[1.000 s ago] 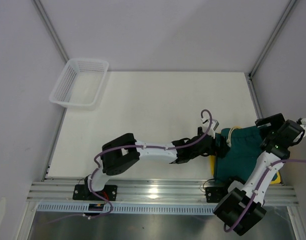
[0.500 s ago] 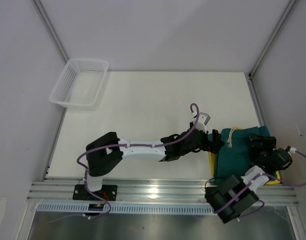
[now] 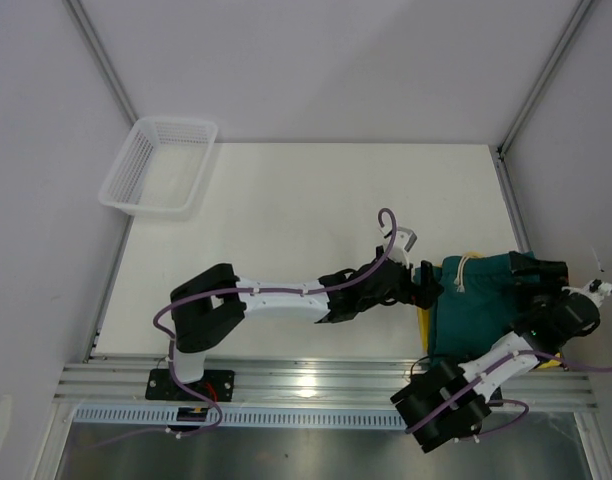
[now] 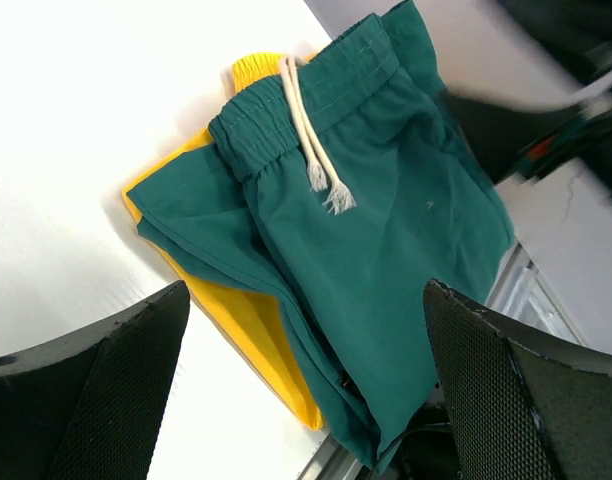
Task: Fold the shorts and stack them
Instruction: Neatly place the folded shorts to the corner
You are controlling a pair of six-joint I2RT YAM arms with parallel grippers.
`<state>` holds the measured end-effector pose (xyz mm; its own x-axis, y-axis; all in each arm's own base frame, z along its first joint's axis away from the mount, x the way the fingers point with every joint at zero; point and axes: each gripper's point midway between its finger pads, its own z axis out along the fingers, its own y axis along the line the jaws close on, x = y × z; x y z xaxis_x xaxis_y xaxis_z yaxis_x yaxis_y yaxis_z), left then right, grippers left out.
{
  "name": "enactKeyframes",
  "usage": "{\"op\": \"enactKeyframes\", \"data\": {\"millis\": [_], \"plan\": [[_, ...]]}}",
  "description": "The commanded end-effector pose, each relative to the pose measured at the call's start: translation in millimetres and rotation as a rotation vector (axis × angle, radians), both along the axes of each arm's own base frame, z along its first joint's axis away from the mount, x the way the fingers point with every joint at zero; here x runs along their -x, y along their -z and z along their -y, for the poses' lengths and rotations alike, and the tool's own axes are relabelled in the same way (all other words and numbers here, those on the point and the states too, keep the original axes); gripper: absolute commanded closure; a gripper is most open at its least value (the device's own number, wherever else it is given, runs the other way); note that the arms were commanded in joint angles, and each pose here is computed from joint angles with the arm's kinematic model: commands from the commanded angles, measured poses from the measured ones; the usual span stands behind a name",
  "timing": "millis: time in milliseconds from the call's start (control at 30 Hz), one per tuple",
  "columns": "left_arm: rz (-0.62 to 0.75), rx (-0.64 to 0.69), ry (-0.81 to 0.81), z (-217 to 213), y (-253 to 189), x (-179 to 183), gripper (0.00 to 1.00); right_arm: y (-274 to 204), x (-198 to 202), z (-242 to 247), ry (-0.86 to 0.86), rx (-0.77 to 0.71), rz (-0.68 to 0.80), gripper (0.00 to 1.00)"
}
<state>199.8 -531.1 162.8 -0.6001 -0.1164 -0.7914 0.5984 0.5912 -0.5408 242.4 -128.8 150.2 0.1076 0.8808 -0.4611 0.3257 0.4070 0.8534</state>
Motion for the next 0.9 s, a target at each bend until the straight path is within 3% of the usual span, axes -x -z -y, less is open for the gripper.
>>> {"op": "enactKeyframes", "data": {"millis": [0, 333, 467, 733, 867], "plan": [[-0.029, 0.085, 0.014, 4.2, -22.8, -10.4, 0.01, -44.8, 1.0, -4.9, -0.035, 0.12, 0.001, 0.09], [-0.212, 0.136, 0.051, 9.7, 24.8, -14.7, 0.04, -38.5, -32.8, -35.4, -0.206, 0.185, -0.145, 0.14], [-0.294, 0.166, 0.058, 14.3, 38.7, -7.3, 0.05, -47.6, -46.5, -57.1, -0.308, 0.216, -0.15, 0.14], [-0.463, 0.222, 0.026, 4.6, 65.9, 5.8, 0.06, -41.7, -51.7, -69.3, -0.354, 0.205, -0.154, 0.15], [-0.474, 0.244, 0.032, 10.8, 73.8, 4.1, 0.06, -30.8, -51.6, -73.6, -0.37, 0.19, -0.158, 0.15]]}}
